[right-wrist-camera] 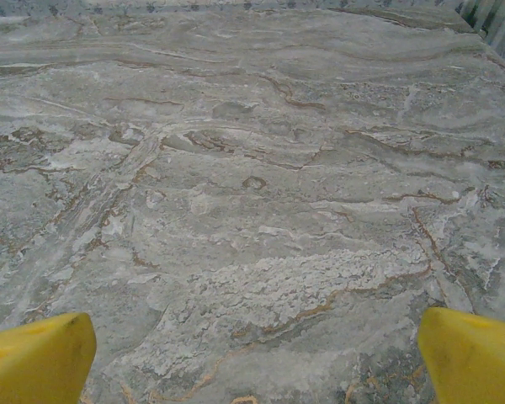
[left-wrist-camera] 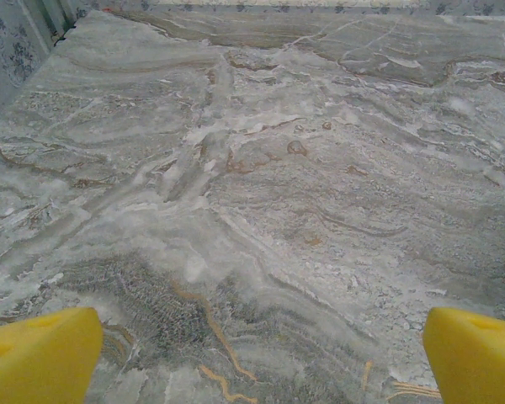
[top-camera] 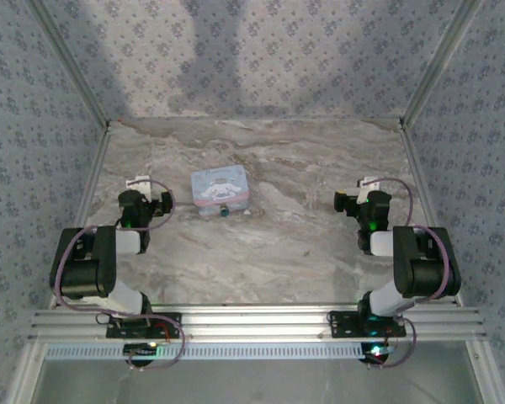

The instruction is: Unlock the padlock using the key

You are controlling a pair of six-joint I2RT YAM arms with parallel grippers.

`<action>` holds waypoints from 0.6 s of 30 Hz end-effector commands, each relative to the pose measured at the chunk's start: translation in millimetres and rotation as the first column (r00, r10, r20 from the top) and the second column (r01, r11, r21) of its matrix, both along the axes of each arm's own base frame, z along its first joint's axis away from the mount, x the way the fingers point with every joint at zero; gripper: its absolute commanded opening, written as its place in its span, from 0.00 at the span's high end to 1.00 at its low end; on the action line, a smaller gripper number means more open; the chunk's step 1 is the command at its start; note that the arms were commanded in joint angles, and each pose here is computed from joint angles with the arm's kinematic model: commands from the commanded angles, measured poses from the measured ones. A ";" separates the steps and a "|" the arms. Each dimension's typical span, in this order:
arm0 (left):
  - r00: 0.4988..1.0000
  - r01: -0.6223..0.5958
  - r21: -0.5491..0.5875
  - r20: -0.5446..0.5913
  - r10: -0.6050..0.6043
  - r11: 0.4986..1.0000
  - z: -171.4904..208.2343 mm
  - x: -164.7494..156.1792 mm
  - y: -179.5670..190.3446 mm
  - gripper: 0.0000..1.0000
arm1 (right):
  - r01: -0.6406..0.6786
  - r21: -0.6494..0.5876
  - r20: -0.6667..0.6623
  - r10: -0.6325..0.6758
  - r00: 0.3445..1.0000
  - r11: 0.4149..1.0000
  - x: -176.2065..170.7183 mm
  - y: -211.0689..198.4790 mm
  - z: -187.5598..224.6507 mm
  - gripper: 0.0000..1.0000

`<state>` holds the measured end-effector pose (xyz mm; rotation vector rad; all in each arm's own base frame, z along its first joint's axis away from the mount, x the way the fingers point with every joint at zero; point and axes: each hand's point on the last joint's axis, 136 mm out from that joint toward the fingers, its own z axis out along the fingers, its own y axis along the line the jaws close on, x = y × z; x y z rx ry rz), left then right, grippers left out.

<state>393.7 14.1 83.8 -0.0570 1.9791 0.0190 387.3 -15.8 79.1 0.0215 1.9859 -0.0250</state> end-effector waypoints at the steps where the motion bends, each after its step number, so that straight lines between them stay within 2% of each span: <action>1: 1.000 0.005 -0.009 0.012 -0.005 1.000 4.8 4.3 -0.4 0.02 | -0.005 0.008 0.013 0.005 1.000 1.000 4.1 -1.1 4.6 0.00; 6: 0.999 -0.021 -0.013 0.041 0.022 1.000 15.2 -0.3 3.7 0.02 | 0.049 0.014 0.035 -0.049 0.998 0.999 -1.0 -10.3 13.8 0.00; 11: 0.993 -0.097 -0.036 0.067 0.099 0.995 55.5 -19.4 12.9 0.02 | 0.111 0.039 0.053 -0.113 0.992 0.993 -13.3 -18.7 61.6 0.00; 13: 0.990 -0.126 -0.126 0.053 0.134 0.984 70.7 -23.9 12.1 0.02 | 0.127 0.073 0.037 -0.130 0.991 0.989 -16.0 -17.4 80.5 0.00; 15: 0.984 -0.173 -0.246 -0.012 0.176 0.954 79.4 -27.6 10.2 0.02 | 0.146 0.116 -0.010 -0.145 0.989 0.983 -20.3 -11.9 93.4 0.00; 18: 0.983 -0.182 -0.445 -0.104 0.151 0.877 84.8 -29.8 -9.0 0.02 | 0.193 0.193 -0.130 -0.170 0.977 0.962 -33.9 -0.1 97.4 0.00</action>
